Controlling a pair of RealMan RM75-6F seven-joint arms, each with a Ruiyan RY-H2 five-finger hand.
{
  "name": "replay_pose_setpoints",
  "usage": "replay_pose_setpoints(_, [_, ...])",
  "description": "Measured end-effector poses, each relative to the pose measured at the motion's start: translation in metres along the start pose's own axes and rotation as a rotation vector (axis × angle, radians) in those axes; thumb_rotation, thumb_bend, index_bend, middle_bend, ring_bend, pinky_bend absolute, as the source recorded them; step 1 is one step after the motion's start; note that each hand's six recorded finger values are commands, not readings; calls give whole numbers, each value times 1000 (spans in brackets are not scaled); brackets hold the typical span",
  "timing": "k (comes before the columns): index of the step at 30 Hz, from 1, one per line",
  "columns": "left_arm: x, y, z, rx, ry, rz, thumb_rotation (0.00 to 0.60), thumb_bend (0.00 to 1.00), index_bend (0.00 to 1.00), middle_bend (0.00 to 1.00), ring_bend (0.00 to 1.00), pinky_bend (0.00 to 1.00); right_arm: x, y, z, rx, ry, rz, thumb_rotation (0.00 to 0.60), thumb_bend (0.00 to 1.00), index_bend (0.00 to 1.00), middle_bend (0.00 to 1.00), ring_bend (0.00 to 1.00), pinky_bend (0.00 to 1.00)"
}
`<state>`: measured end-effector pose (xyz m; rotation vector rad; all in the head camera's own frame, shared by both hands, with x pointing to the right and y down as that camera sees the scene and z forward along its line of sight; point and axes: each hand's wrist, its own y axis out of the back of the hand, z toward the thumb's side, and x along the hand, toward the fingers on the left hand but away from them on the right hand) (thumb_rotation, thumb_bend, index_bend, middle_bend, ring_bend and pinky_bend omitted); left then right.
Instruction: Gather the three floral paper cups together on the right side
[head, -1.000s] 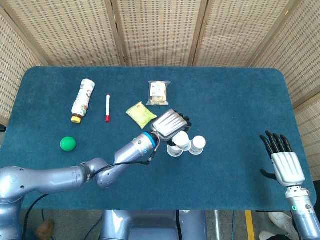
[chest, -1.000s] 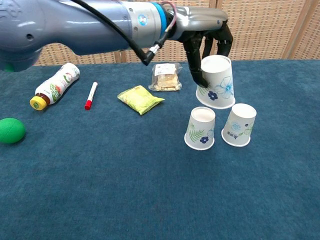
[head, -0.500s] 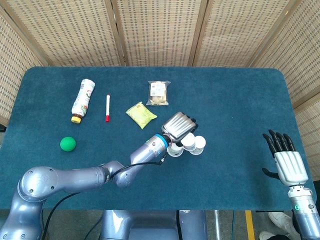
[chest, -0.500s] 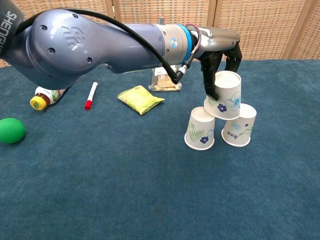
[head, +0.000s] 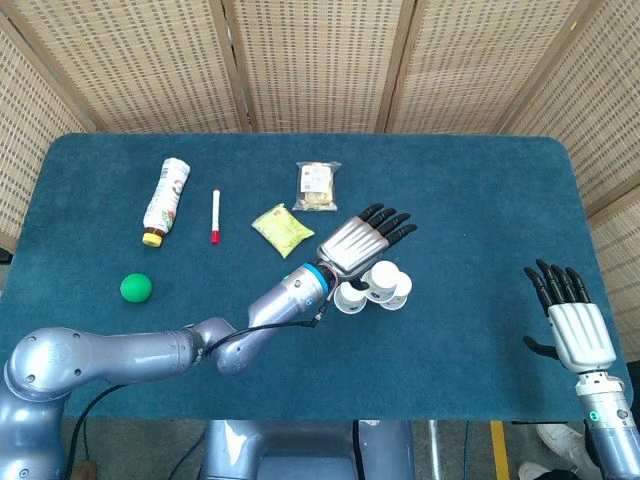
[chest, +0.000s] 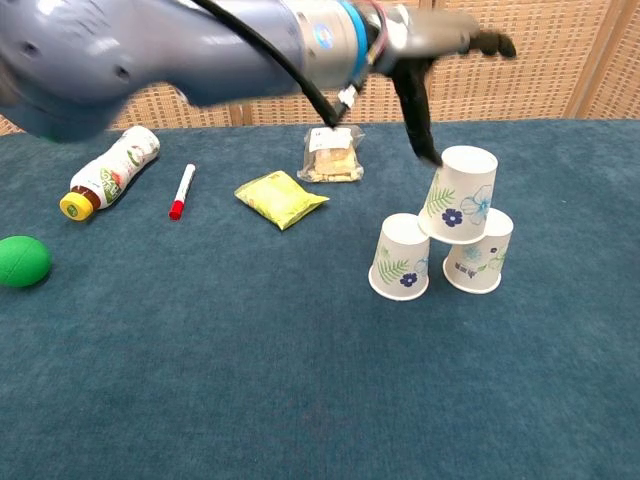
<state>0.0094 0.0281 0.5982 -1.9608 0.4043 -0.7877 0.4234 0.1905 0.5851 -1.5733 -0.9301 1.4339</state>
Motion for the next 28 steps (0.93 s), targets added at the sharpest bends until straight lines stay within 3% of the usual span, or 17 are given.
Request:
replay_pose_setpoints(5, [-31, 40, -39, 47, 65, 94, 600, 0, 0, 0, 0, 0, 2, 0, 6, 3, 16, -2, 600, 0, 0, 0, 0, 0])
replay_pose_setpoints(9, [-83, 64, -93, 95, 189, 163, 600, 0, 0, 0, 0, 0, 4, 0, 10, 5, 26, -1, 600, 0, 0, 0, 0, 0])
replay_pose_setpoints(12, [-134, 66, -137, 118, 316, 191, 600, 0, 0, 0, 0, 0, 4, 0, 12, 7, 29, 0, 600, 0, 0, 0, 0, 0])
replay_pose_setpoints(17, [-233, 29, -192, 93, 541, 154, 600, 0, 0, 0, 0, 0, 4, -1, 13, 14, 26, 0, 600, 0, 0, 0, 0, 0])
replay_pose_setpoints(21, [-311, -7, -214, 44, 692, 130, 600, 0, 0, 0, 0, 0, 3, -1, 11, 20, 8, 1, 600, 0, 0, 0, 0, 0])
replay_pose_setpoints(24, [-361, -30, -217, -3, 767, 133, 600, 0, 0, 0, 0, 0, 2, -1, 8, 19, -7, 1, 600, 0, 0, 0, 0, 0])
replay_pose_setpoints(28, [-405, -55, -211, -45, 792, 144, 600, 0, 0, 0, 0, 0, 1, -1, 4, 17, -22, 1, 600, 0, 0, 0, 0, 0])
